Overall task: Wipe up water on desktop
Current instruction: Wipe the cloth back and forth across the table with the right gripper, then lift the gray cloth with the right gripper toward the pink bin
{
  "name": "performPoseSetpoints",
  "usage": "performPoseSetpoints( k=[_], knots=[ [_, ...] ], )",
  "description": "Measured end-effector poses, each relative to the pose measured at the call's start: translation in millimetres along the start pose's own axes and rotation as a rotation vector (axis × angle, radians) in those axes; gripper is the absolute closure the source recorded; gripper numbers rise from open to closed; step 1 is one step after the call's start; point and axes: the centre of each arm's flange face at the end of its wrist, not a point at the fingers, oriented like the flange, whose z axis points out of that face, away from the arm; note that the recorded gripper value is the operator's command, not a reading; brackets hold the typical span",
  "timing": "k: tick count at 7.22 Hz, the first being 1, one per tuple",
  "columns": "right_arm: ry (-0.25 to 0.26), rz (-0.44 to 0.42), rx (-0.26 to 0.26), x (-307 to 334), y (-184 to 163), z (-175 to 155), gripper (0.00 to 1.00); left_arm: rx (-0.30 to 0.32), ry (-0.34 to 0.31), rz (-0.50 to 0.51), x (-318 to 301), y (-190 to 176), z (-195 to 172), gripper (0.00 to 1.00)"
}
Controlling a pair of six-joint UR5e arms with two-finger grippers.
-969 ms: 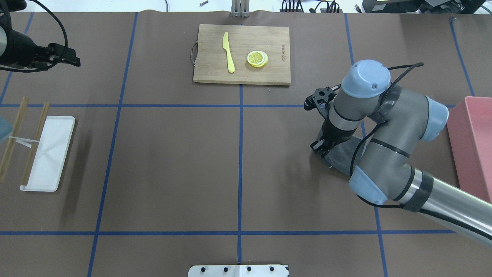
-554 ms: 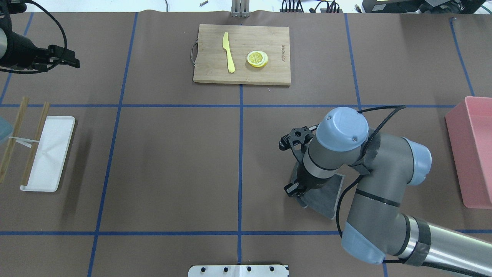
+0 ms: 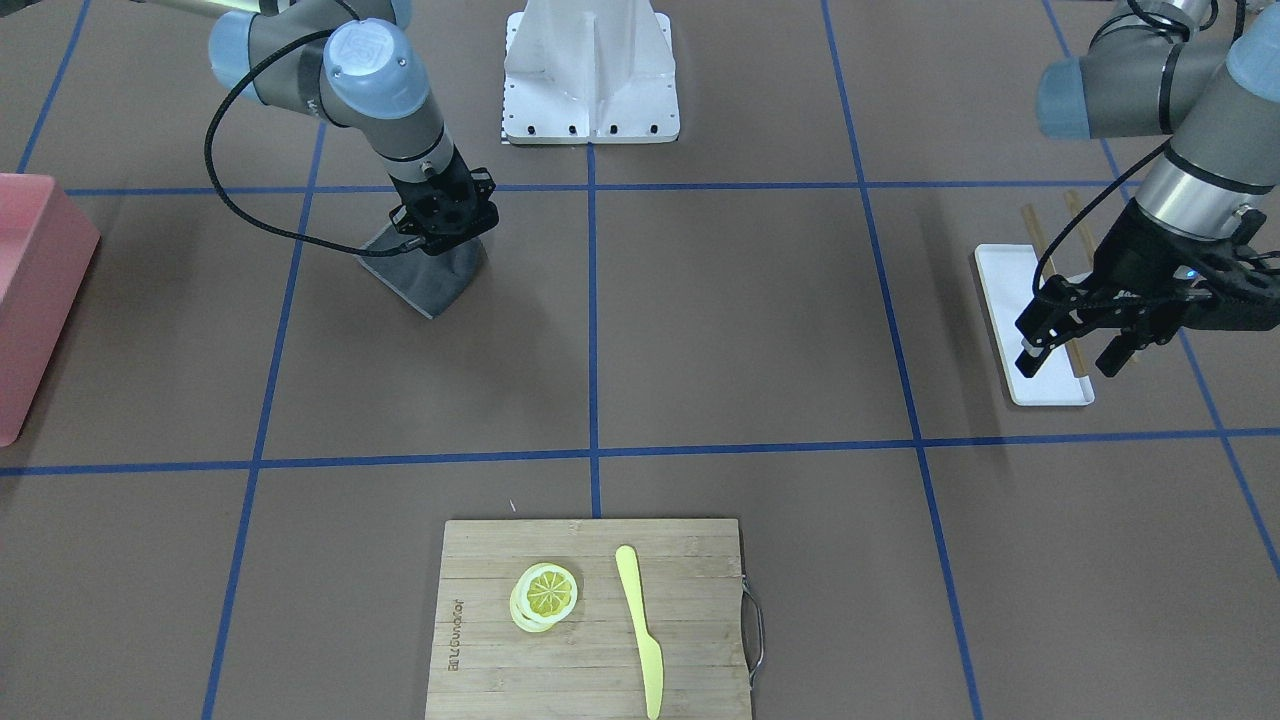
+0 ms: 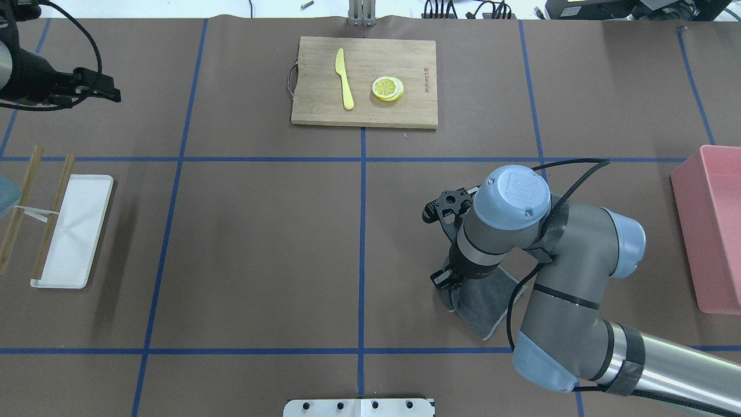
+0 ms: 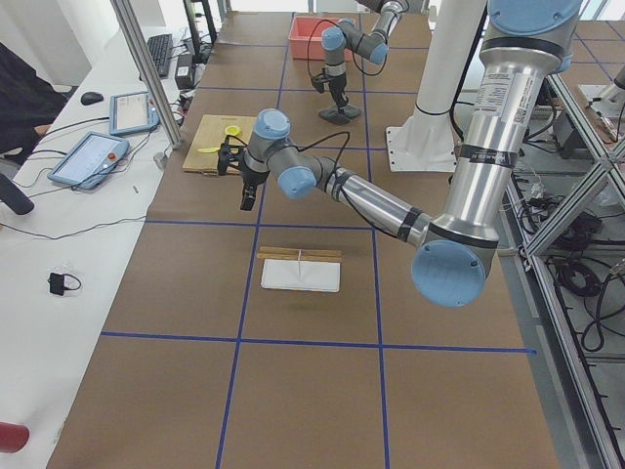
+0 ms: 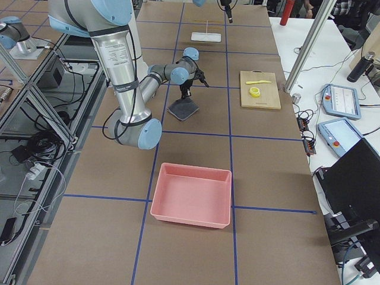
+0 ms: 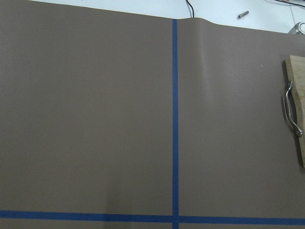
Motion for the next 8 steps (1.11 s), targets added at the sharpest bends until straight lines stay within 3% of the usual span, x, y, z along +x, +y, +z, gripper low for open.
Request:
performPoseSetpoints(
  k=[2,8],
  knots=[
    [0.036,-0.029,-0.009,44.5,-6.7,2.5,1.00,0.001,0.002,0.000,1.5,-0.4,-0.4,0.02],
    [0.062,-0.103,-0.039,174.6,0.1,-22.1,1.00,0.004,0.007,0.003,4.7,-1.5,-2.2,0.02]
  ],
)
